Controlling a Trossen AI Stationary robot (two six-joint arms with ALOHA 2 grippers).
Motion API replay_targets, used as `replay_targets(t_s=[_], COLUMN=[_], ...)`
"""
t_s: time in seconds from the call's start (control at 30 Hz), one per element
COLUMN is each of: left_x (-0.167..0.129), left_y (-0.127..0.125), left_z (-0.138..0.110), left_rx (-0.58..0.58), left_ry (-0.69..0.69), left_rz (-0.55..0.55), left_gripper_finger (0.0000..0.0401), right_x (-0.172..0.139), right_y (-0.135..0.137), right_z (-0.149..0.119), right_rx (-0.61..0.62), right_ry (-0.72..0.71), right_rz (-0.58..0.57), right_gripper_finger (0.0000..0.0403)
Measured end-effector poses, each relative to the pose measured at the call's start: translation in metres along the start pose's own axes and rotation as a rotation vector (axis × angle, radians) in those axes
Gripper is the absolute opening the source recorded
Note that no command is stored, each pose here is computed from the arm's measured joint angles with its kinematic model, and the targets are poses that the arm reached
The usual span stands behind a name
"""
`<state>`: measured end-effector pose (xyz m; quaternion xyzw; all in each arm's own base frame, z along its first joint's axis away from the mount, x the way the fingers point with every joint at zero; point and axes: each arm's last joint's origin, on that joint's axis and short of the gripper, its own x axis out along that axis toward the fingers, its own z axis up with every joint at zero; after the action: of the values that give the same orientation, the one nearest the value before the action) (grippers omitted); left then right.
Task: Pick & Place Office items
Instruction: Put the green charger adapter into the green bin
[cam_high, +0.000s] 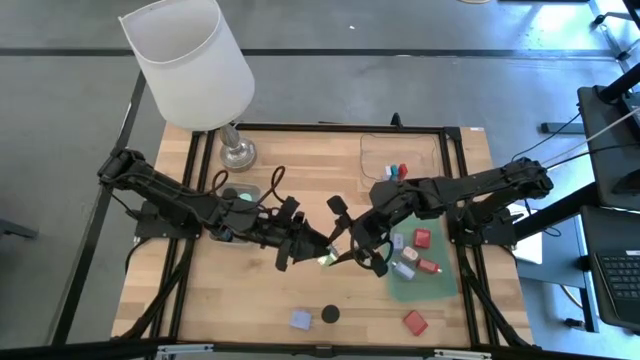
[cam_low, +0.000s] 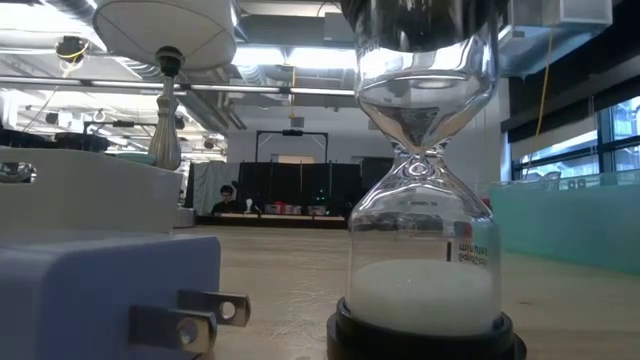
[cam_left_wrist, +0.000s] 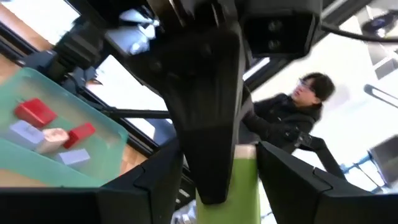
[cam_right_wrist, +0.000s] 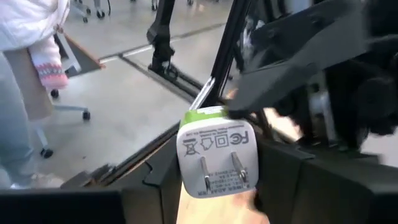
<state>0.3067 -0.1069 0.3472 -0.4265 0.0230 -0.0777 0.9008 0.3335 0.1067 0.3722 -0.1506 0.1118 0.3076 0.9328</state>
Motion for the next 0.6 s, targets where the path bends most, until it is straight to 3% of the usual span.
replay_targets(t_s=[0.2, 0.47, 0.6], left_x=[0.0, 0.001, 0.001], left_y=[0.003, 0.01, 0.012], left_z=[0.003, 0.011, 0.013], left_rx=[0.054, 0.165, 0.17], left_ry=[-0.07, -0.133, -0.138], left_rz=[0.069, 0.143, 0.149], left_gripper_finger=[0.0219, 0.0225, 0.0225], right_x=[-0.027, -0.087, -0.108], right_y=[0.005, 0.025, 0.044], right_z=[0.003, 0.011, 0.001], right_rx=[0.054, 0.429, 0.506], right_ry=[0.215, 0.568, 0.708], right_rz=[-0.047, -0.071, -0.123], right_gripper_finger=[0.0161, 0.0157, 0.0157])
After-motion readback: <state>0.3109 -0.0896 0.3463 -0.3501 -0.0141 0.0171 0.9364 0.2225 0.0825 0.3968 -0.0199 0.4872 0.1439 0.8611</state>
